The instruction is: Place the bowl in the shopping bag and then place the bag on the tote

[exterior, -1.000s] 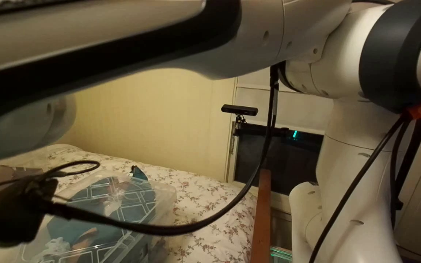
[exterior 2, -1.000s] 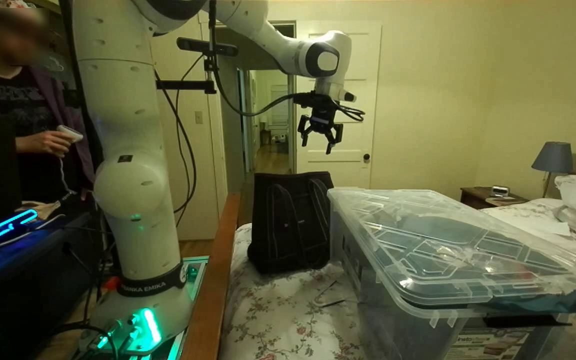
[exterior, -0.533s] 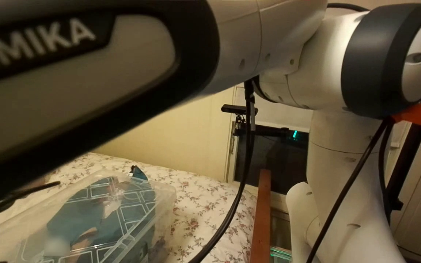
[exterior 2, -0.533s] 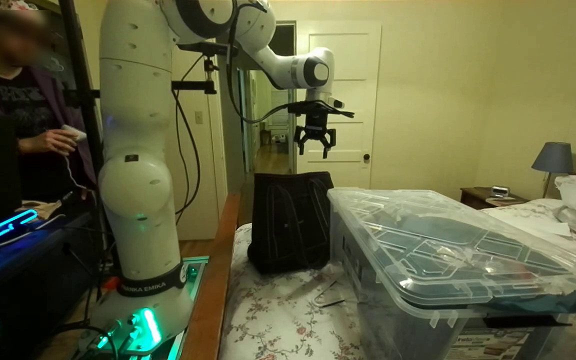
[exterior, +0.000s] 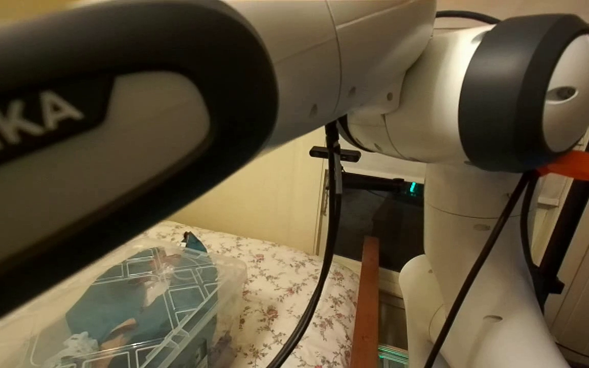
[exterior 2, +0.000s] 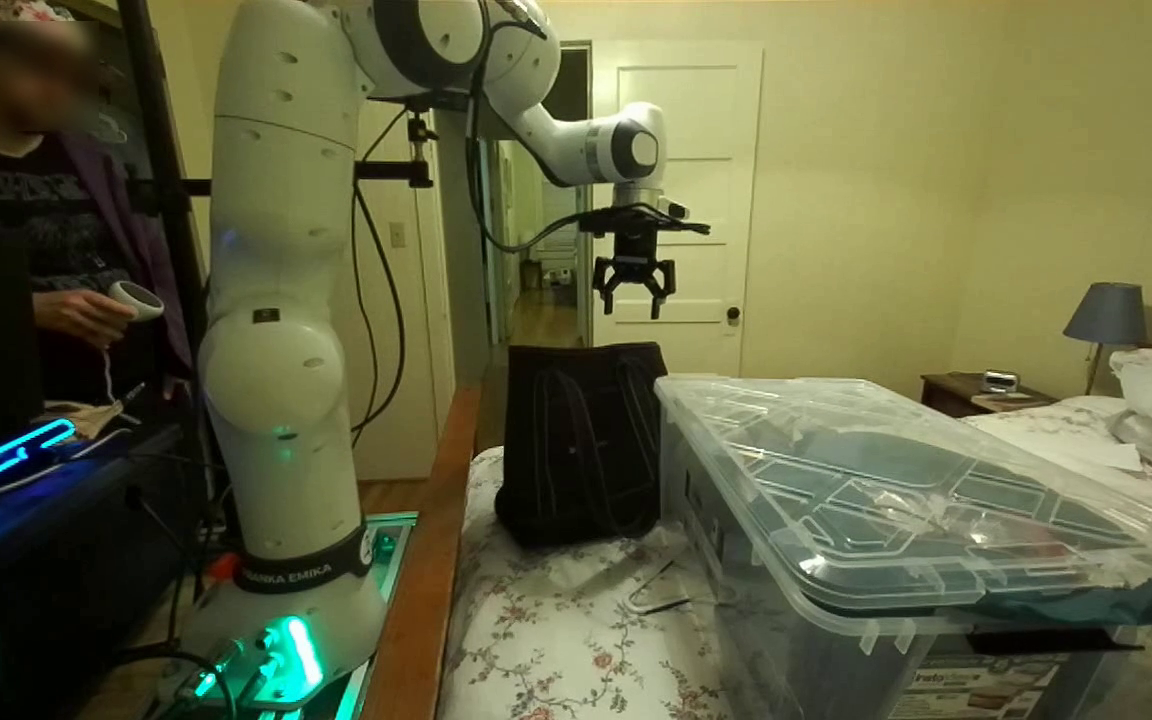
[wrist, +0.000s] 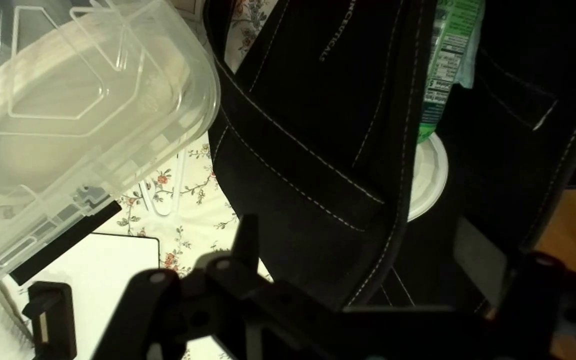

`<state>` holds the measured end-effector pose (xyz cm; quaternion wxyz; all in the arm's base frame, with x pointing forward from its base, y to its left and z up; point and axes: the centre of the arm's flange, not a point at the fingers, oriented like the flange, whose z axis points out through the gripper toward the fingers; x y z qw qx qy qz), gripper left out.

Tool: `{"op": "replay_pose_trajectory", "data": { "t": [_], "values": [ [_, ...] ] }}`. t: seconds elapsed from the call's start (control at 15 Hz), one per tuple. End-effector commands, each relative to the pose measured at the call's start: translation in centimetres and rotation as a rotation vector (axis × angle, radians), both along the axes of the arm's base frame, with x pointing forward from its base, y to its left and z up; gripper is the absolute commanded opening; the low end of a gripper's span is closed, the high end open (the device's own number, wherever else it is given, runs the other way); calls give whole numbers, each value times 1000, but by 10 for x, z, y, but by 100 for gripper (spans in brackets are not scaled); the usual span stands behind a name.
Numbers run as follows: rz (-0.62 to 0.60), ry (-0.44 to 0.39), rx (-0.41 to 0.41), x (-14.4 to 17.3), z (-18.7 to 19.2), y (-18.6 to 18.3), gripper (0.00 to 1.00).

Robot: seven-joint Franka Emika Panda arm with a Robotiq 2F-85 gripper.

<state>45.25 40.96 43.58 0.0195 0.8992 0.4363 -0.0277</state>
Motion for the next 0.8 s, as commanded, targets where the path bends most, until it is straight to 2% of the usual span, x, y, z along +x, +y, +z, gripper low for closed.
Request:
{"op": "replay_pose_trajectory", "data": {
  "t": [0.0,0.47,0.6,0.67,0.73],
  "values": [
    [33,20,-12,-6,-21,19,100],
    [37,19,-61,-17,-55,28,100],
    [38,40,-57,-17,-64,32,91],
    [39,49,-59,-18,-69,35,83],
    [43,56,-58,-18,-74,36,69]
  ]
}}
